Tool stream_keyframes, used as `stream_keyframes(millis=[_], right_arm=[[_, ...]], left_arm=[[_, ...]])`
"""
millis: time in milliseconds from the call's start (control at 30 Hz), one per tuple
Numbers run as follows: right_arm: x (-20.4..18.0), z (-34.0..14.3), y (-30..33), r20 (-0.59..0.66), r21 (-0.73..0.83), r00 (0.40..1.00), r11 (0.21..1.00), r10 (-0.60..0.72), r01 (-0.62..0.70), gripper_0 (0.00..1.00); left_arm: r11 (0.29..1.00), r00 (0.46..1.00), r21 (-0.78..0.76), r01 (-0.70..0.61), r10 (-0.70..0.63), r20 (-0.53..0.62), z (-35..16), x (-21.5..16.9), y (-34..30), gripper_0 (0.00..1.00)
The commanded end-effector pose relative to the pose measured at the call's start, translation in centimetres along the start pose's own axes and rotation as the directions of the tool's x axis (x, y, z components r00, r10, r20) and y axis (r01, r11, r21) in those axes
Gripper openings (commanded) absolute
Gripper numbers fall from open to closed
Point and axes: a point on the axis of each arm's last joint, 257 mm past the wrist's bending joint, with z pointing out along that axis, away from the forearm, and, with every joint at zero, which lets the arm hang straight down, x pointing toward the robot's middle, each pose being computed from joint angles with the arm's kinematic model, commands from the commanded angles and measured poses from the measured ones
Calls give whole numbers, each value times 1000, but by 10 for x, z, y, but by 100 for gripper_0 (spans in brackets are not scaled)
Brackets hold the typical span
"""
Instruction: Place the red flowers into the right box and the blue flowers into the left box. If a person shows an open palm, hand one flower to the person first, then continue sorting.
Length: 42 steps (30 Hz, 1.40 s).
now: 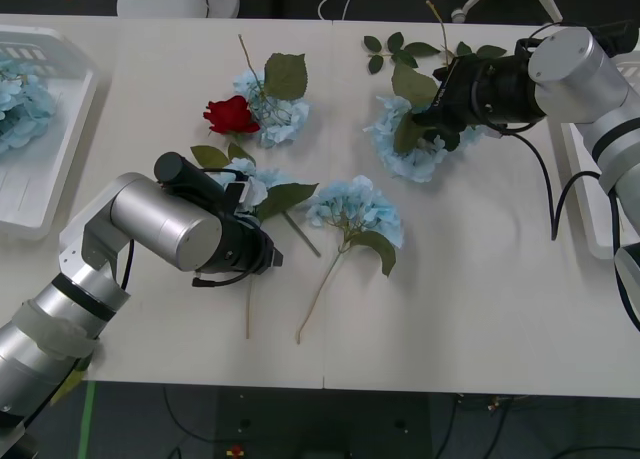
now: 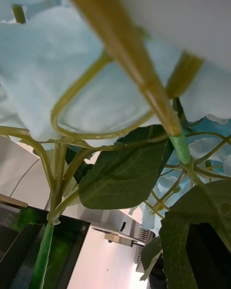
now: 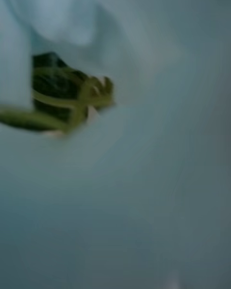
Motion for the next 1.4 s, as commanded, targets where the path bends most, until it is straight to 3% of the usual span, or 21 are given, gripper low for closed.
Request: stream_keyframes(millis=[33,100,133,300,367,500,633,667,733,833,867,1100,1333,1400], right_arm=[[22,7,-2,-35,-5,999,999,-39,39,32],[24,9,-5,-38,0,998,999,-40,40,4],[24,10,-7,-35,4,999,999,-40,40,0],[21,12,-11,-29,10,999,999,-42,42,0],[20,13,-12,-28,13,999,999,-44,44,0],[18,12,-16,-25,30,998,998,-53,54,0],[16,2,-18,-25,79,994,991,-107,109,0],[16,-2,-17,-34,89,992,988,-121,124,0],[19,-11,-14,-64,104,988,984,-139,145,0],[25,-27,-11,-123,122,973,970,-194,208,0],[25,-31,-11,-132,128,969,966,-208,224,0],[31,-68,-14,-262,143,871,876,-415,461,0],[52,-95,-21,-390,86,712,747,-584,659,0],[64,-105,-30,-442,68,637,684,-632,727,0]], left_arm=[[997,996,-2,-76,76,40,13,-14,-20,100],[994,994,-36,-101,102,42,17,-12,-16,100],[992,992,-52,-115,117,43,18,-11,-14,100],[973,978,-126,-195,202,48,22,-10,-6,100],[954,965,-176,-244,256,50,25,-9,-2,96],[946,961,-193,-260,273,40,26,-7,-1,94],[940,960,-207,-270,280,22,26,-3,4,84],[940,960,-210,-269,280,19,26,-2,5,78],[940,960,-211,-270,279,12,27,0,6,54],[940,962,-213,-265,272,2,29,3,9,5],[940,963,-215,-265,271,0,30,3,11,2],[936,963,-232,-263,269,-5,30,4,18,0],[937,966,-257,-238,256,40,12,-16,35,0],[935,966,-276,-223,249,63,-6,-28,45,0]])
